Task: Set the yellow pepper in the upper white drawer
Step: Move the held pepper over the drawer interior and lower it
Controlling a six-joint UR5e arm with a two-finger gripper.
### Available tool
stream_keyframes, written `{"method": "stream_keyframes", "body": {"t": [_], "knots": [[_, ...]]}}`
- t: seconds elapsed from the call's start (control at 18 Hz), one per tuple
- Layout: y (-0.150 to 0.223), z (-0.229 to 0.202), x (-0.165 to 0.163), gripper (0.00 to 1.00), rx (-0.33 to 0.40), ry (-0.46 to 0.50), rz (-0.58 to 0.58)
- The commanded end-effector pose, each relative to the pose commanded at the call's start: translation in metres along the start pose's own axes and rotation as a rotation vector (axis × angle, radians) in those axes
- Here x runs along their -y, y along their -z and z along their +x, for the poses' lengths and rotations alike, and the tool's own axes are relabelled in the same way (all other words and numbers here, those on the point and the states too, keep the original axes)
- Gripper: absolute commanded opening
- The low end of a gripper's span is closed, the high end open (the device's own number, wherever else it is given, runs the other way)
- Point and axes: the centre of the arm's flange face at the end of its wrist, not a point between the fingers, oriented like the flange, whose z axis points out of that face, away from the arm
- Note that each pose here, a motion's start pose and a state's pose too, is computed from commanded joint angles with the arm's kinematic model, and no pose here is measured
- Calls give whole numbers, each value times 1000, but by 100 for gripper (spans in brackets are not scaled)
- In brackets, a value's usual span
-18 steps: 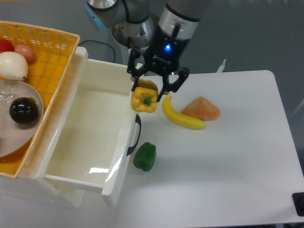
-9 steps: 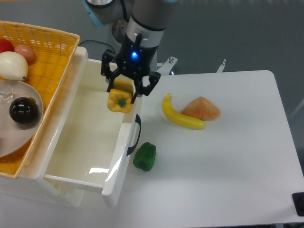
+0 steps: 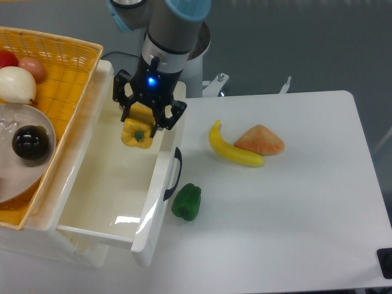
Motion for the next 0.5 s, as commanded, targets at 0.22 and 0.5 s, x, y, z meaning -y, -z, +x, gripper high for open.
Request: {"method": "stream_keyframes", "body": {"t": [0.22,0.5], "knots": [[-3,2,1,45,-3,-4,-5],[-5,1,2,48,-5,-4,-7]]}}
